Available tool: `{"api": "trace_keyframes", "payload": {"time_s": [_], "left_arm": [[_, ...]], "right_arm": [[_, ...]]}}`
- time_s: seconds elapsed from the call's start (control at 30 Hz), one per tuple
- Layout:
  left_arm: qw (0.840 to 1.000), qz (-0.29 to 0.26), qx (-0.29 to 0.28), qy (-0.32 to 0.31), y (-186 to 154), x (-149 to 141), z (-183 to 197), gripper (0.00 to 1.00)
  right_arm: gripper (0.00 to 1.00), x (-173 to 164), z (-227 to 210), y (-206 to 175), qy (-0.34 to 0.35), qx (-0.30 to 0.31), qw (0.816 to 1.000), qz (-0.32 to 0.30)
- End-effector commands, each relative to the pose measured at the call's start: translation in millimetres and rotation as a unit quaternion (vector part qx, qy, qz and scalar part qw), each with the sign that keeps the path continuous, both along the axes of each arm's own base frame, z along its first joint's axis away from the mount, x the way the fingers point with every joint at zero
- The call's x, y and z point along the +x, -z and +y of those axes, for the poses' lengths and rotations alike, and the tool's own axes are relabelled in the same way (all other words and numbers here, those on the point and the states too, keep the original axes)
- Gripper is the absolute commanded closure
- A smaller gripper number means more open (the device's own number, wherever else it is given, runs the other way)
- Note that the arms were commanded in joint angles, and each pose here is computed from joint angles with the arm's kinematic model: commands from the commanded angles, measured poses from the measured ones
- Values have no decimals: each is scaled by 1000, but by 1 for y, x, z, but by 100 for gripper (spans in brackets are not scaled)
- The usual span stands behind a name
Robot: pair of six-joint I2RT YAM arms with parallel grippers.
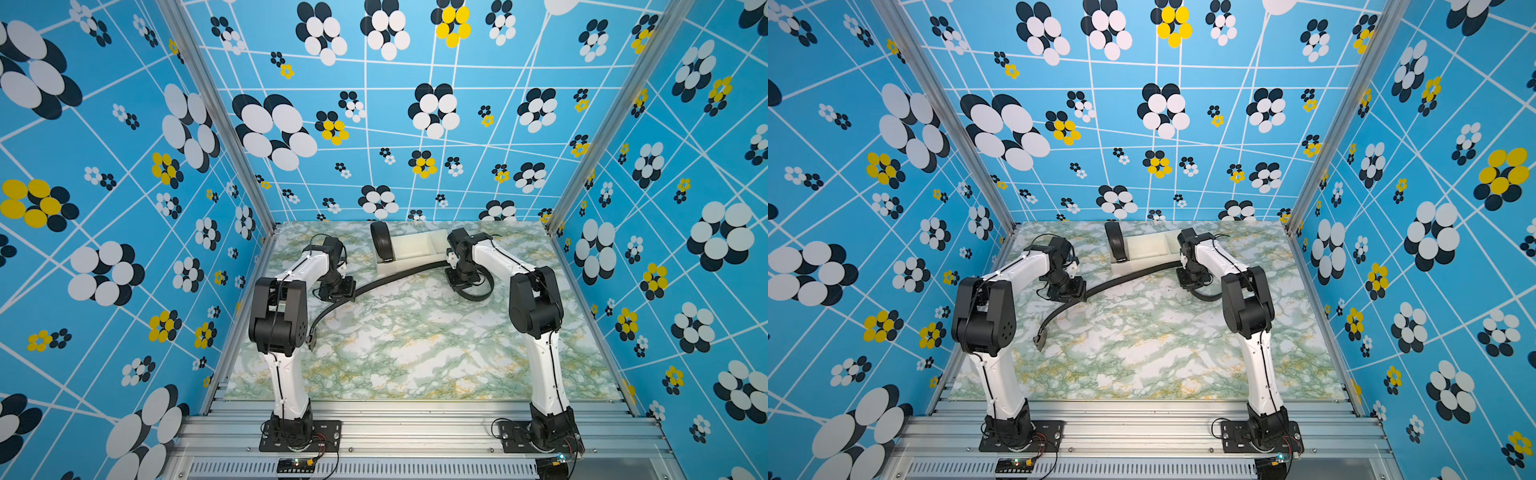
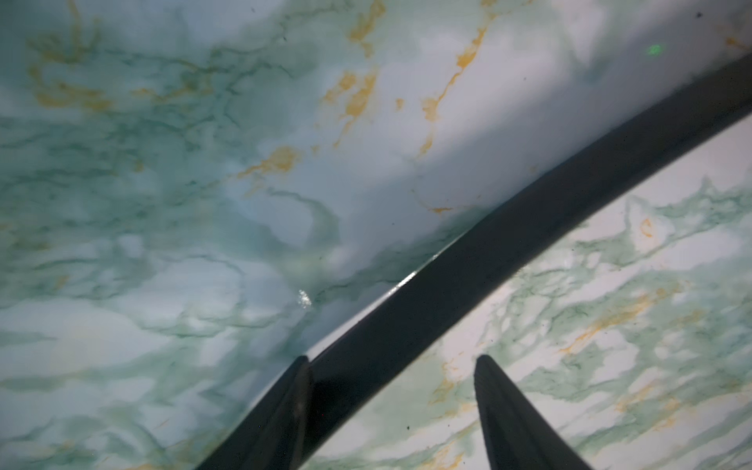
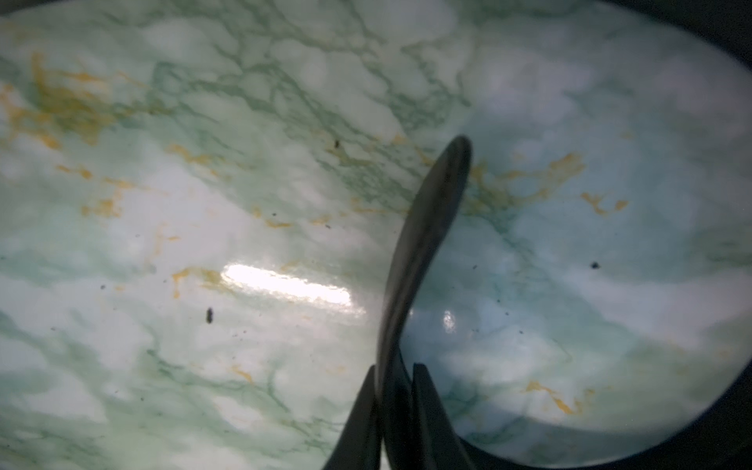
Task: Place the belts into the storage roll
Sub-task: Roll the belt at the center of the board.
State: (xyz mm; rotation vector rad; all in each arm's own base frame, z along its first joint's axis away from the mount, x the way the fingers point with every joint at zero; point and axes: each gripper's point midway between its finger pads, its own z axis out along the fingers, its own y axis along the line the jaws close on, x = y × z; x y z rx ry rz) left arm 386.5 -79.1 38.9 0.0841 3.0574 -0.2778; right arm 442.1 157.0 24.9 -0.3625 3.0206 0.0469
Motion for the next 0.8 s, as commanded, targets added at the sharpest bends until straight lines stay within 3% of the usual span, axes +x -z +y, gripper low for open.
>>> {"api": "trace_keyframes", "payload": {"time_s": [0.0, 0.1, 0.17, 0.33, 0.4, 0.57, 0.77], "left_arm": [[999, 31, 6, 8, 10, -14, -3, 49], [999, 48, 1, 6, 15, -24, -8, 74], [998, 55, 0, 9, 15, -30, -13, 78], [998, 65, -9, 19, 9, -48, -29, 80], [998, 67, -8, 10, 7, -55, -31, 80], [993, 68, -75, -63, 7, -71, -51, 81], [972, 52, -150, -172, 9, -78, -88, 82]], "right_arm": [[99, -12, -5, -11, 25, -3, 1000, -2], [100, -21, -8, -15, 57, -1, 998, -1], [100, -26, -10, -25, 85, 6, 996, -11], [100, -48, -7, -34, 155, 53, 986, -21], [100, -55, -16, -36, 191, 43, 980, -24], [100, -82, -15, -27, 273, 58, 960, 5], [100, -92, -18, -29, 345, 74, 936, -3]]}}
